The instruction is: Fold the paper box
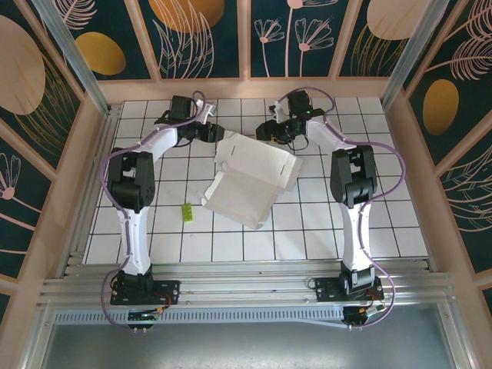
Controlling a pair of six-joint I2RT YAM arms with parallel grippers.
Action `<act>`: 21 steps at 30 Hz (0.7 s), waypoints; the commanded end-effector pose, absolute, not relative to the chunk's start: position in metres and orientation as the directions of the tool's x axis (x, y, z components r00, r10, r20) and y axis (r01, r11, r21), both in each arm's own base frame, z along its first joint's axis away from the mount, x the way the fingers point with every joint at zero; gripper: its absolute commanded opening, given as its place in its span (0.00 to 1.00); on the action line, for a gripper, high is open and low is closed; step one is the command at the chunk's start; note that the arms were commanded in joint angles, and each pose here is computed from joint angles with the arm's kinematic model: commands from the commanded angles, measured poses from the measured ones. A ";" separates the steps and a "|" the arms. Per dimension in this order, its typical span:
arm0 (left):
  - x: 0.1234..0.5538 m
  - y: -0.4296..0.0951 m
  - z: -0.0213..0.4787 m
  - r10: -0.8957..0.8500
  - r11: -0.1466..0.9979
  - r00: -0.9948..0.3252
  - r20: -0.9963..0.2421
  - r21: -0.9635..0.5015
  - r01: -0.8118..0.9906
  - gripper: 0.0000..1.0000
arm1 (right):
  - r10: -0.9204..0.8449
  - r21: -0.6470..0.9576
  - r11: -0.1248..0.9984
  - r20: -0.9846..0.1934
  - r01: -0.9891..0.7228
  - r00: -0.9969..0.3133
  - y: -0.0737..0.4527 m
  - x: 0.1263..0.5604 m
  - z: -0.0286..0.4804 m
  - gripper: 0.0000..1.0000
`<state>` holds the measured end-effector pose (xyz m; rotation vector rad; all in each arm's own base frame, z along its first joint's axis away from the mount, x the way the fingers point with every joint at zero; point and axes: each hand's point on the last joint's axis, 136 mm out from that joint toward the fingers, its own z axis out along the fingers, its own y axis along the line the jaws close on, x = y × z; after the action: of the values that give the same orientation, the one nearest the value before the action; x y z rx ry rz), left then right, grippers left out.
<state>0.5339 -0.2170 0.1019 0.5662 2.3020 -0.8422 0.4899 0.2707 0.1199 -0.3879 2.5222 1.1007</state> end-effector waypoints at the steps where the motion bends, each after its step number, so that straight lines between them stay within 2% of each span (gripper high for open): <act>1: 0.501 -0.232 0.077 0.275 0.609 -0.779 -0.564 -0.525 0.595 0.51 | -0.124 0.626 0.654 -0.466 -0.425 -0.876 0.273 0.483 0.140 0.57; 7: 0.496 -0.233 0.058 0.275 0.600 -0.807 -0.523 -0.562 0.569 0.51 | -0.127 0.627 0.653 -0.462 -0.425 -0.878 0.275 0.482 0.138 0.57; 13: 0.494 -0.237 0.064 0.236 0.580 -0.805 -0.544 -0.586 0.566 0.27 | -0.125 0.623 0.658 -0.464 -0.423 -0.877 0.276 0.482 0.138 0.56; 19: 0.498 -0.237 0.078 0.210 0.581 -0.774 -0.597 -0.561 0.590 0.14 | -0.139 0.584 0.683 -0.485 -0.438 -0.863 0.276 0.483 0.140 0.56; 21: 0.498 -0.237 0.082 0.203 0.587 -0.761 -0.616 -0.546 0.598 0.07 | -0.145 0.569 0.690 -0.497 -0.447 -0.856 0.276 0.483 0.143 0.56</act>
<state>0.4905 -0.2317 0.0419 0.6012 2.4482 -1.0668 0.4883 0.2748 0.1168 -0.4062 2.5312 1.0499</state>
